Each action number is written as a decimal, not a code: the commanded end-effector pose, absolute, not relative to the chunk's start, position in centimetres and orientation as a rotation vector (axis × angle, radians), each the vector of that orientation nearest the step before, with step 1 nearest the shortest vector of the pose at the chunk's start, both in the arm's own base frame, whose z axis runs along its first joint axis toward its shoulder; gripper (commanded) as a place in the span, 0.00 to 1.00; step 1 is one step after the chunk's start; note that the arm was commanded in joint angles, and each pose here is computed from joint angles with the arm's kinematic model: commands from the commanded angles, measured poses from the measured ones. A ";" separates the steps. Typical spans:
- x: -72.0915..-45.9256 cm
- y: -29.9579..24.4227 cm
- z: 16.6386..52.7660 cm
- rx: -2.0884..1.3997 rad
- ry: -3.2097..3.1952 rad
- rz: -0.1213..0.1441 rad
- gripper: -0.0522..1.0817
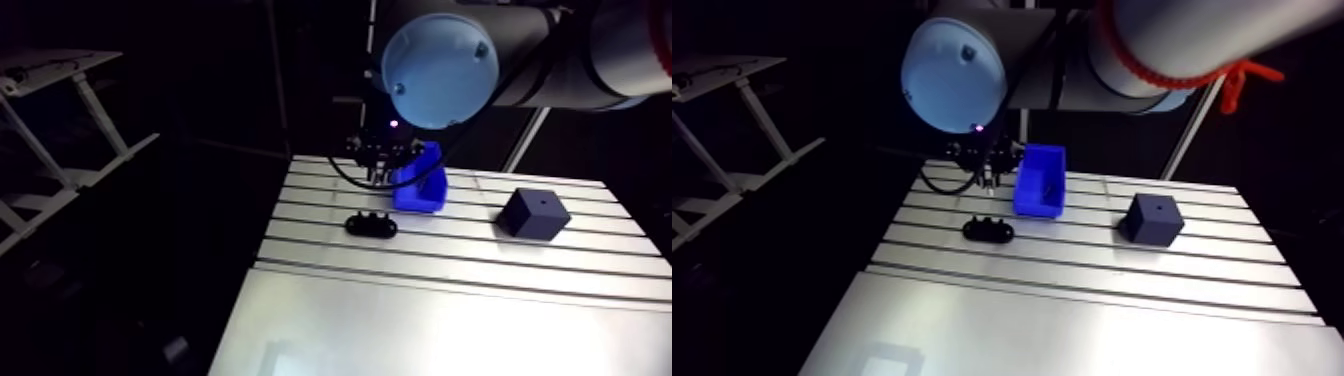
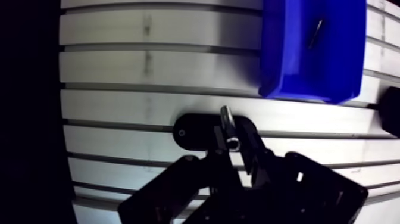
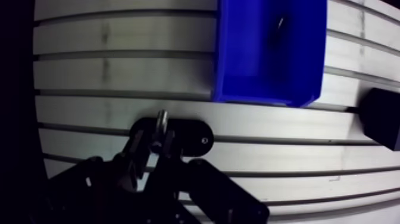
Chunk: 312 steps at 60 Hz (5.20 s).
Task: Pick up the M10 bolt and insert it into the hole until fully seated.
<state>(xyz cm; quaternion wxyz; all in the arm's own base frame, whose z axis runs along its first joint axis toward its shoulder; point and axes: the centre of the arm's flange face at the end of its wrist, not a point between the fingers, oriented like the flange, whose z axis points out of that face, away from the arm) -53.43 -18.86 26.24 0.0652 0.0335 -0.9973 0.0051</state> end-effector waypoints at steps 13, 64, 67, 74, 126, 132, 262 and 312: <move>-55.4 -18.1 35.5 0.104 -2.936 -0.014 1.00; -59.4 -0.8 44.3 -0.097 -3.244 0.002 1.00; -59.3 1.4 44.1 -0.134 -3.252 0.012 1.00; -59.3 3.8 43.3 -0.173 -3.264 0.025 1.00; -61.6 8.7 40.6 -0.169 -3.289 0.048 1.00; -62.0 8.8 39.8 -0.166 -3.301 0.054 1.00; -63.2 13.9 29.5 -0.284 -3.400 0.102 1.00; -62.8 14.7 28.5 -0.282 -3.400 0.049 1.00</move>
